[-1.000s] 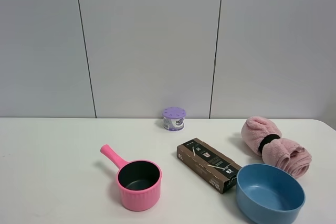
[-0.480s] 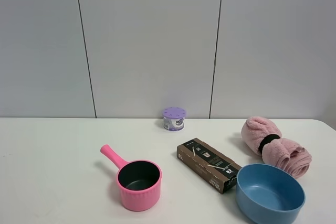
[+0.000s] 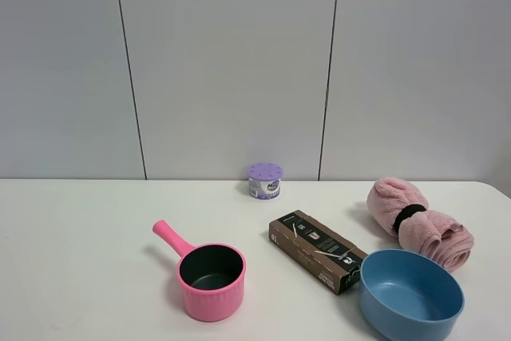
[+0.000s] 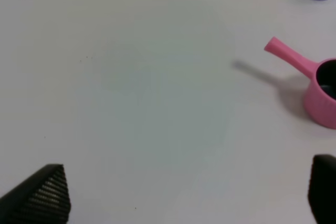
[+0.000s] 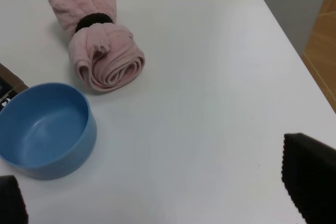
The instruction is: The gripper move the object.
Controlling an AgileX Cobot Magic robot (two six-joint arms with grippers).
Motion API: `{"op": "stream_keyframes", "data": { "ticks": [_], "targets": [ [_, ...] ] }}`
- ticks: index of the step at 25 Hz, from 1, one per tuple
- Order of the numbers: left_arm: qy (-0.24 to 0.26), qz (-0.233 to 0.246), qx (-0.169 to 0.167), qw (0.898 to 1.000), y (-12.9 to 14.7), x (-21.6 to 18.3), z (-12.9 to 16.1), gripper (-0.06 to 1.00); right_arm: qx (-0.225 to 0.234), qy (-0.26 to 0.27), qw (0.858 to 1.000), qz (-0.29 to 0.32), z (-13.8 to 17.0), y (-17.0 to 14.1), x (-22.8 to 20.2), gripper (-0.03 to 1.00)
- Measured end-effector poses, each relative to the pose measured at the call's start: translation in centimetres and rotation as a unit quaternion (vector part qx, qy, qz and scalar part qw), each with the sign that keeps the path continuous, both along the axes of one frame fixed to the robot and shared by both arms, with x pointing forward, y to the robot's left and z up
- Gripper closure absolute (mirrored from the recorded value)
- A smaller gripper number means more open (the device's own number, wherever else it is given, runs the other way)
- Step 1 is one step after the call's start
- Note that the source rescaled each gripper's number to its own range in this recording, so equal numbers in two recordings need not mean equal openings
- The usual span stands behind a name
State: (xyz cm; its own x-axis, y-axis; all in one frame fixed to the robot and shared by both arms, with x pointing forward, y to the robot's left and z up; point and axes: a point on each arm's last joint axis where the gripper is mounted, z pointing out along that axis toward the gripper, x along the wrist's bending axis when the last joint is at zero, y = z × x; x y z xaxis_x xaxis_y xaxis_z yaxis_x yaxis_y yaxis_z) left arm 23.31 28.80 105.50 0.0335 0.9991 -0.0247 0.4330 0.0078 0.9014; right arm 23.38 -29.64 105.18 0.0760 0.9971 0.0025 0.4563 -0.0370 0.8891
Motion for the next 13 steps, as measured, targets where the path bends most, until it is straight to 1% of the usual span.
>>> {"op": "stream_keyframes", "data": {
  "ticks": [13],
  "targets": [
    [0.0, 0.0, 0.0, 1.0, 0.0, 0.0, 0.0, -0.05, 0.0, 0.0, 1.0, 0.0, 0.0, 0.0, 0.0, -0.03]
  ]
}}
